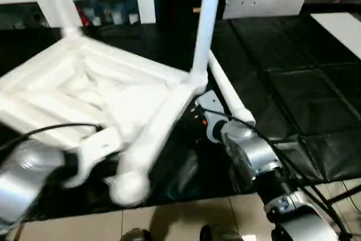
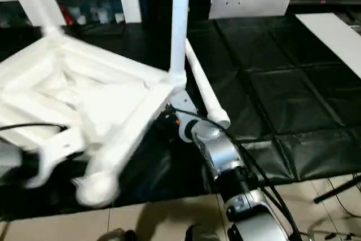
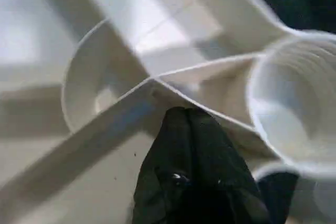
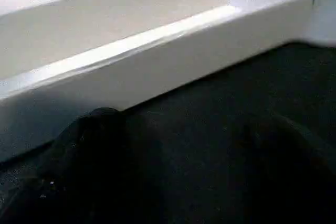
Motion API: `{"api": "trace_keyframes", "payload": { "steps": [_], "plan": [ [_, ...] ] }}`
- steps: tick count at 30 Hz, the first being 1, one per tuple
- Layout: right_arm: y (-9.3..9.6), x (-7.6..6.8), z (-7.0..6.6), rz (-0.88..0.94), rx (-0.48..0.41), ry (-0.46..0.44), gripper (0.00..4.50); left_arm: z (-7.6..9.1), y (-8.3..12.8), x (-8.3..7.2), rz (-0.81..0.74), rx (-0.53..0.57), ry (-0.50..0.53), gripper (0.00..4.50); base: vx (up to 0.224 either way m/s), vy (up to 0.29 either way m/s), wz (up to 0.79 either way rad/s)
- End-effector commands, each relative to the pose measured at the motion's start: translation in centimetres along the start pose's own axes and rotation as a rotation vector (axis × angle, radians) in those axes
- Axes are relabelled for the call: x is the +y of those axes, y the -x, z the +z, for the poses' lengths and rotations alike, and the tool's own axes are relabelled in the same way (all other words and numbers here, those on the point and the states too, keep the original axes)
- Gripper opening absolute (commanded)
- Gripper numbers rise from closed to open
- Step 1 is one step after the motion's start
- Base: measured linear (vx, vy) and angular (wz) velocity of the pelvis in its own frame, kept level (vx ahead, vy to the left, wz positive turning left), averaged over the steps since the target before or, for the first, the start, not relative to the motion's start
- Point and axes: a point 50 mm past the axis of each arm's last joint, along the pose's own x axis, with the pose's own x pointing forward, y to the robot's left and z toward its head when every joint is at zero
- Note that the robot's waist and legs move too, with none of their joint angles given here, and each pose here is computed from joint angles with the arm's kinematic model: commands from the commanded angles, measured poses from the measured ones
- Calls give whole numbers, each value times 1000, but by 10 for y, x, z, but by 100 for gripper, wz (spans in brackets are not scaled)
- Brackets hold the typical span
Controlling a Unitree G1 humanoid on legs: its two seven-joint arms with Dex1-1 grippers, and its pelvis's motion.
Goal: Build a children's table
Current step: Rotate table base, then pick table leg
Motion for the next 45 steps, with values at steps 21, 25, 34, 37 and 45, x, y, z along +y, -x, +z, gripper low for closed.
{"api": "trace_keyframes", "payload": {
  "steps": [21, 25, 34, 37, 45],
  "plan": [
    [-8, 22, 20, 96, -103, 83, 450, 46, -38, 10, 138, -221, -94, 10, 0, 0, 0],
    [-4, 14, 26, 53, -126, 109, 450, 49, -43, 24, 269, -241, -58, 10, 0, 0, 0],
    [16, -21, 49, -151, -167, 91, 450, 63, -37, 24, 254, -408, -17, 10, 0, 0, 0],
    [27, -53, 60, -333, -136, 47, 450, 64, -26, 20, 206, -474, -33, 10, 0, 0, 0],
    [28, -76, 55, -355, 61, 2, 450, 64, -10, 29, 205, -498, -19, 49, 0, 0, 0]
  ]
}}
